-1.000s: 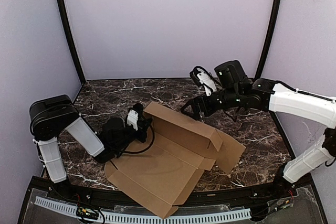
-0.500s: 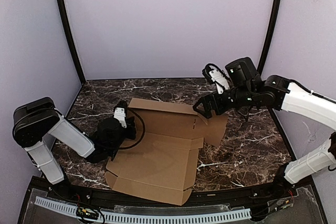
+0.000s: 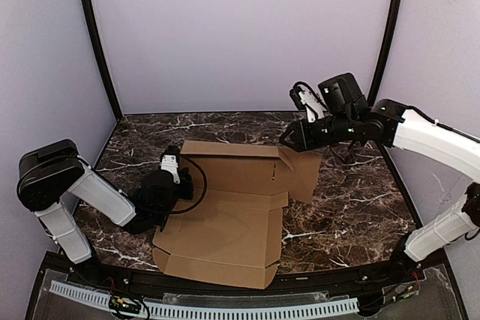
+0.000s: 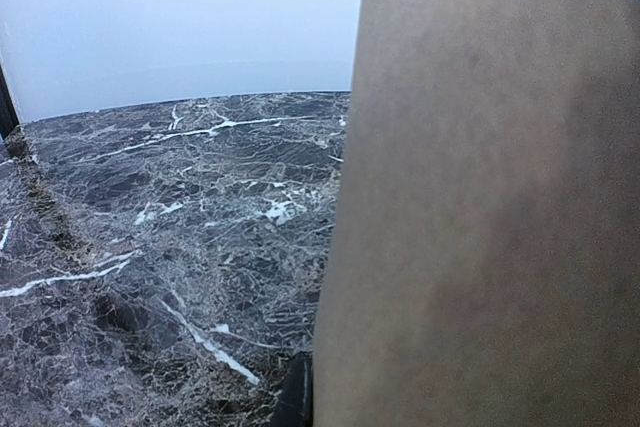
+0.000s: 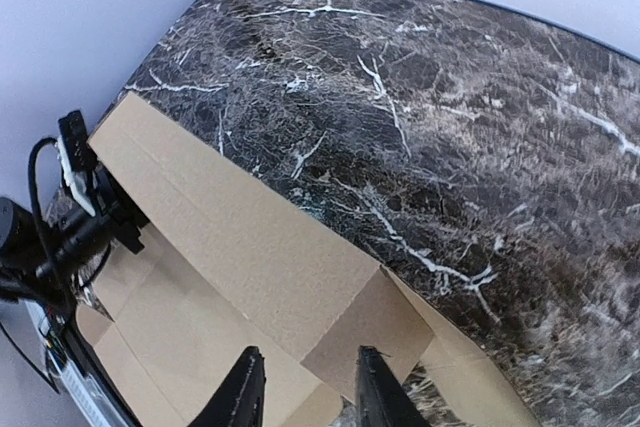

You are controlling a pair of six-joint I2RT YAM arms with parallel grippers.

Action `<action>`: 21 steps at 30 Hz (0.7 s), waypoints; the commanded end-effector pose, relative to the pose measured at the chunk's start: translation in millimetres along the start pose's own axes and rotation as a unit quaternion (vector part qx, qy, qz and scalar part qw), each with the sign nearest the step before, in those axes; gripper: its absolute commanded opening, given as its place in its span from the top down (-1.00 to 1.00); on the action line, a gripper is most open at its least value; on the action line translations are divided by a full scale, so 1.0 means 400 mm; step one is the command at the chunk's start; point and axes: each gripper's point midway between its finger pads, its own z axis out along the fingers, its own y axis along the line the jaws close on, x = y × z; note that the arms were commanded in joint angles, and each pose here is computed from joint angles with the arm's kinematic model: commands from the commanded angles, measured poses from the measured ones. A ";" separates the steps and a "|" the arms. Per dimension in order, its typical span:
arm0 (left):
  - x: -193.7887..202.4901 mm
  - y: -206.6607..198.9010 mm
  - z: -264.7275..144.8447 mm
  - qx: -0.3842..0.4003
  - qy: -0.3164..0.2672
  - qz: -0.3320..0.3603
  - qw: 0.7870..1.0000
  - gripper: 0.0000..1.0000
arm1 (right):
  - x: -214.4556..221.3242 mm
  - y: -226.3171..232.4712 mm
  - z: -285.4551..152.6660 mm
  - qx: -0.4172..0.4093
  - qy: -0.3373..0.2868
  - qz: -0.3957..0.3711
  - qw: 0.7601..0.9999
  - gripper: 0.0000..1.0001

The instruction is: Fold the paper box

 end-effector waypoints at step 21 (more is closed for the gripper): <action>-0.011 -0.011 -0.024 0.009 0.008 0.005 1.000 0.99 | 0.085 0.005 0.176 -0.081 0.006 0.087 0.993 1.00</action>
